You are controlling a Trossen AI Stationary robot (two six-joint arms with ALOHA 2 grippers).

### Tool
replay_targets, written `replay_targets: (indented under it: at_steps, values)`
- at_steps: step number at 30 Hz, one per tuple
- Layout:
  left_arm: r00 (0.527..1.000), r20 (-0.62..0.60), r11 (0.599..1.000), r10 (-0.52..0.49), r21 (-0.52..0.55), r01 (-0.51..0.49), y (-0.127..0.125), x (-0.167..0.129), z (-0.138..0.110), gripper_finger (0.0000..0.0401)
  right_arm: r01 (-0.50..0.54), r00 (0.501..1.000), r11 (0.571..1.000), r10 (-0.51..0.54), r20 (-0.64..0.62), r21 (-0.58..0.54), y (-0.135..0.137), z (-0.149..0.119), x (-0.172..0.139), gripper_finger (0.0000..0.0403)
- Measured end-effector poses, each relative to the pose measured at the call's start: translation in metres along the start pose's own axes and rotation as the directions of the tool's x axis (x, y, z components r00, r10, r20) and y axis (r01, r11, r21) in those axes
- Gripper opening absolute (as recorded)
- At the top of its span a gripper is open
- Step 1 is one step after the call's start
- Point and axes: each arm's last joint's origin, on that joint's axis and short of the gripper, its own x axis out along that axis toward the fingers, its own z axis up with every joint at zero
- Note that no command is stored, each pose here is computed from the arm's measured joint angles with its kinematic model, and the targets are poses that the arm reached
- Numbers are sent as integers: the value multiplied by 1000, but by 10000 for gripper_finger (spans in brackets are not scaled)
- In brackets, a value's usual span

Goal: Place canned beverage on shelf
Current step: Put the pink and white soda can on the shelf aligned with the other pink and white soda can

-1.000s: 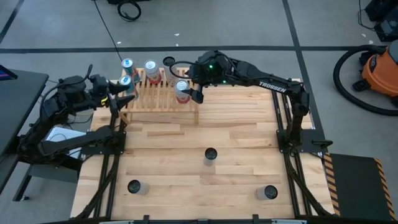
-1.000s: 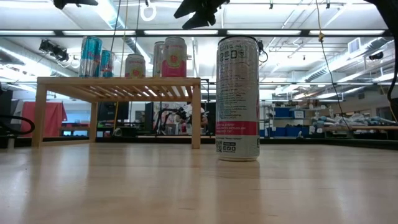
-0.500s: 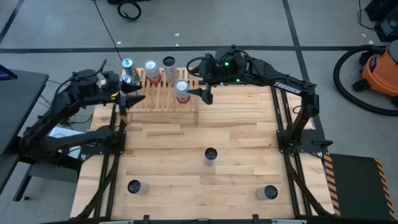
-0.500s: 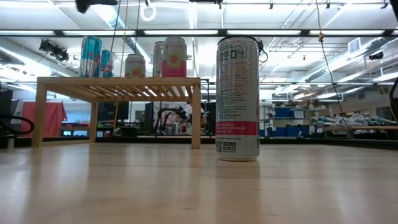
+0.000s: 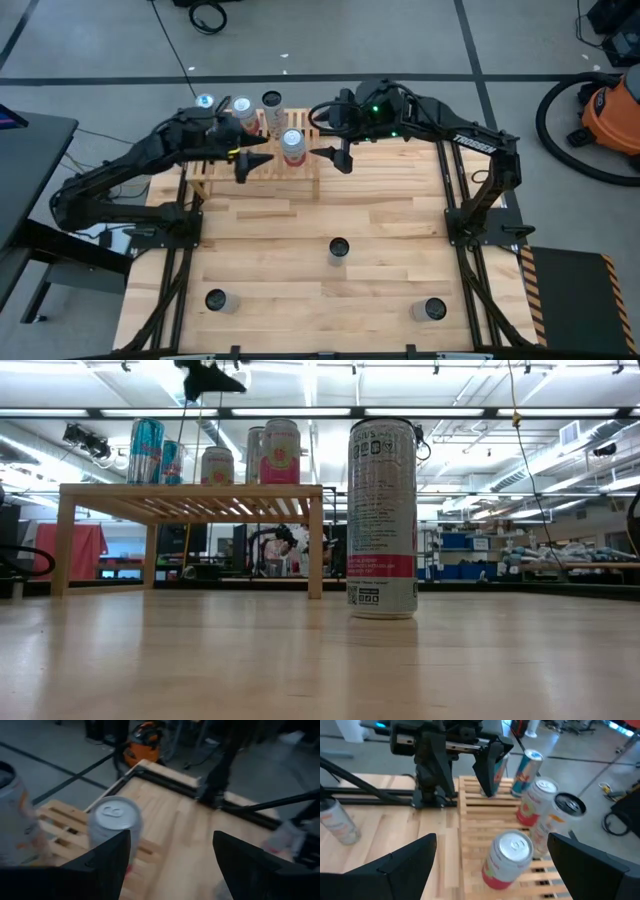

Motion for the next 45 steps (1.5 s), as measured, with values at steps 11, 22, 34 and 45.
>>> replay_targets:
  at_steps: [11, 22, 34, 45]
  values:
    - [995, 54, 994, 87, 69, -90, 5, 23, 5, 284, -7, 999, 1000, 8, -39, 17, 2, -4, 0, 391]
    - [988, 38, 983, 149, 103, -152, 11, 51, 2, 284, -6, 999, 1000, 7, -33, 28, 1, -3, 1, 391]
    - [988, -2, 979, 157, 132, -156, 15, 77, -5, 284, -7, 999, 1000, 8, -33, 28, 1, -3, 1, 391]
    - [984, -15, 973, 178, 149, -174, 15, 85, -8, 284, -8, 999, 1000, 9, -36, 28, 2, -3, 1, 391]
